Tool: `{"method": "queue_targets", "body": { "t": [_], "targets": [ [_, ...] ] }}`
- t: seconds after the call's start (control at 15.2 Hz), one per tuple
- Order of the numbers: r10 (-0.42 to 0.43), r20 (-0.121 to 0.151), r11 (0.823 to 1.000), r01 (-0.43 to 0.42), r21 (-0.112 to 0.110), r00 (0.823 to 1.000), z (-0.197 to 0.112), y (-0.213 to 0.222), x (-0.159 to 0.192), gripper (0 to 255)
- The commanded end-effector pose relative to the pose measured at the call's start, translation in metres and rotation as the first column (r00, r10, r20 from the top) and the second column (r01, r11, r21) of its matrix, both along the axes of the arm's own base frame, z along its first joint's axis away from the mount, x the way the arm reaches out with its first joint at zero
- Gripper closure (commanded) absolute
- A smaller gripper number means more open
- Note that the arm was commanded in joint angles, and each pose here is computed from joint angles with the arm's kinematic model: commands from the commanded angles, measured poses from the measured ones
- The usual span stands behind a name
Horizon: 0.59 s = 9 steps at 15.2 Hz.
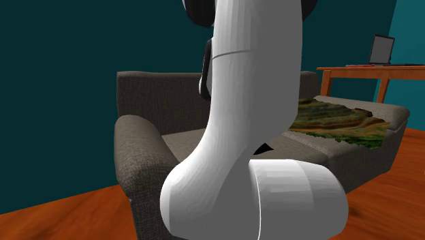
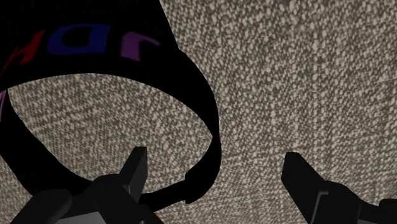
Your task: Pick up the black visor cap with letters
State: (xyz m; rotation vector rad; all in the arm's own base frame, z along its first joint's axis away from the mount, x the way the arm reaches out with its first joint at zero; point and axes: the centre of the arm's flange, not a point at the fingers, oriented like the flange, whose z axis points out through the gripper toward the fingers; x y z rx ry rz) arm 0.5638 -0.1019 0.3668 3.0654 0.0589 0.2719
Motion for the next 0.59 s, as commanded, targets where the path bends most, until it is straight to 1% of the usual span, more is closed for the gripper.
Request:
{"method": "queue_targets", "body": {
  "t": [0.0, 0.13, 0.2, 0.53],
  "targets": [
    [0.000, 0.001, 1.000, 0.000, 0.000, 1.000, -0.0139, 0.0002, 0.0008, 0],
    [0.000, 0.001, 1.000, 0.000, 0.000, 1.000, -0.0139, 0.0002, 0.0008, 0],
    [0.000, 0.001, 1.000, 0.000, 0.000, 1.000, -0.0140, 0.0005, 0.0004, 255],
    [0.000, 0.000, 1.000, 0.000, 0.000, 1.000, -0.0141, 0.0005, 0.0005, 255]
  ]
}}
